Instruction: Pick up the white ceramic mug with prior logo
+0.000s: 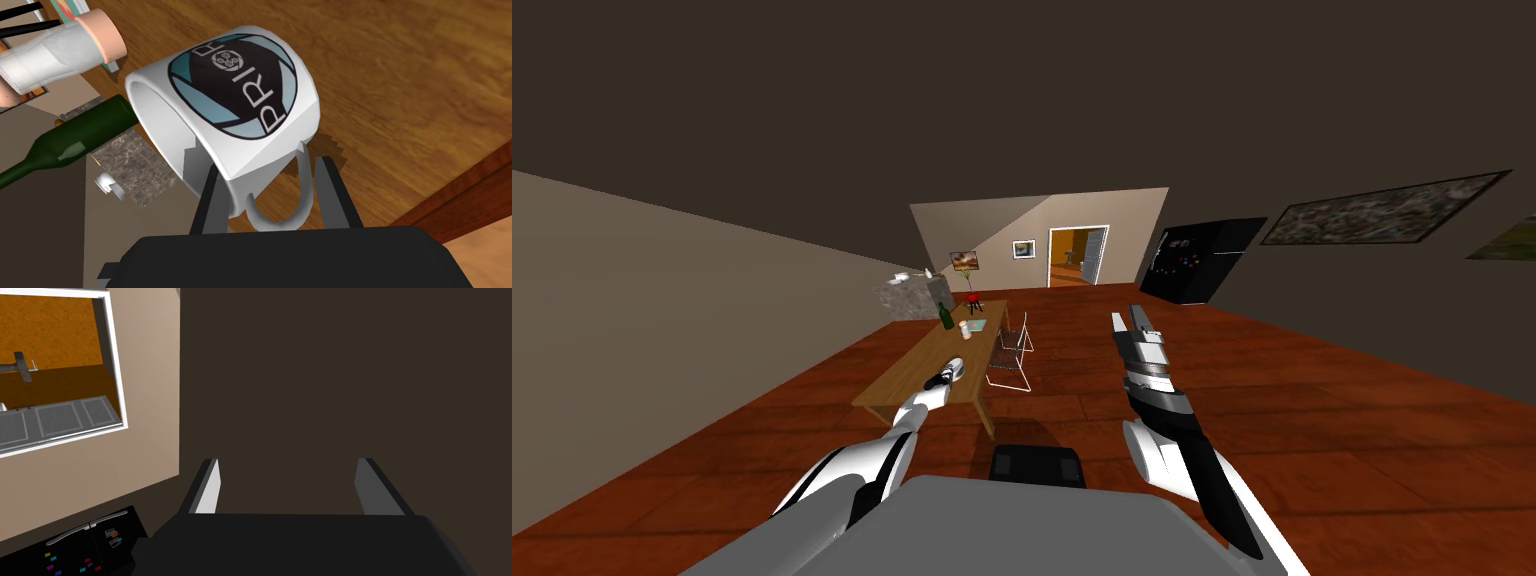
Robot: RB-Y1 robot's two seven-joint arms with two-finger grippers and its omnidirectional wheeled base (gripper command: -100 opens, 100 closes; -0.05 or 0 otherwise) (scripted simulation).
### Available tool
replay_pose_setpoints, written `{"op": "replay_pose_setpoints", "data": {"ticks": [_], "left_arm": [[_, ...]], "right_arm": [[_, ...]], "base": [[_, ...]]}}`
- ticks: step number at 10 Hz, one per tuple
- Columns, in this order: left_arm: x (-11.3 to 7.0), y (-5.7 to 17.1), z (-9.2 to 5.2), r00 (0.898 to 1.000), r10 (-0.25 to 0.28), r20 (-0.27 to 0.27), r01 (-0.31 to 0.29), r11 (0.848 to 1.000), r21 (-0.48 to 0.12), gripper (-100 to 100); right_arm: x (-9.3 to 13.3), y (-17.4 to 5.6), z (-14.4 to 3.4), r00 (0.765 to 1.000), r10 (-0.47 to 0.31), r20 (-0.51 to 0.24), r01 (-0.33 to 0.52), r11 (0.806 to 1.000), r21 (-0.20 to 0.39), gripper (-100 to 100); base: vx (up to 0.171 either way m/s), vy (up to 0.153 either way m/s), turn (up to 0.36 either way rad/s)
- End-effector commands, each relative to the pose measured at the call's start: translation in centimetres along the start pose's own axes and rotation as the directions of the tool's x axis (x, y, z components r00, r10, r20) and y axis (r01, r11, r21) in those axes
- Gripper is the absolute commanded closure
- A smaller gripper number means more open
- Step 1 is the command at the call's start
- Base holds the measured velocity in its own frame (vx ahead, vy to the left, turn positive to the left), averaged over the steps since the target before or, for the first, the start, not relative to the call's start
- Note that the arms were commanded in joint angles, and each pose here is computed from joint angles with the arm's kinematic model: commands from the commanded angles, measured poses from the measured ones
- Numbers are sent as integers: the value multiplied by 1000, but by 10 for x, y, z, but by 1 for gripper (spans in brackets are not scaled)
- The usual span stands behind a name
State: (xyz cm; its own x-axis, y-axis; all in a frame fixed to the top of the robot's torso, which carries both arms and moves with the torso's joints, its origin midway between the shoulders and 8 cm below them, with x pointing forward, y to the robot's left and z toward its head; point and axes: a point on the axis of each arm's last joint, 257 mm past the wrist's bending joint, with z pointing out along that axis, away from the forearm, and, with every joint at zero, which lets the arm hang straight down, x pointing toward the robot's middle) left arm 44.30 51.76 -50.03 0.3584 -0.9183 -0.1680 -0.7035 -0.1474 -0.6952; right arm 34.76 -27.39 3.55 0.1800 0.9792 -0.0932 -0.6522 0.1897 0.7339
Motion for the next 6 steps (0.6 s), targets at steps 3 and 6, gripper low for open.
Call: {"op": "replay_pose_setpoints", "data": {"ticks": [3, 6], "left_arm": [[32, -4, -2, 998, 42, -39, -42, 999, 5, 100], [55, -7, -4, 995, 69, -66, -69, 998, 10, 100]], "right_arm": [[0, 0, 0, 1000, 0, 0, 0, 1000, 0, 0], [0, 0, 0, 1000, 0, 0, 0, 1000, 0, 0]], "base": [[20, 10, 162], [27, 14, 162]]}}
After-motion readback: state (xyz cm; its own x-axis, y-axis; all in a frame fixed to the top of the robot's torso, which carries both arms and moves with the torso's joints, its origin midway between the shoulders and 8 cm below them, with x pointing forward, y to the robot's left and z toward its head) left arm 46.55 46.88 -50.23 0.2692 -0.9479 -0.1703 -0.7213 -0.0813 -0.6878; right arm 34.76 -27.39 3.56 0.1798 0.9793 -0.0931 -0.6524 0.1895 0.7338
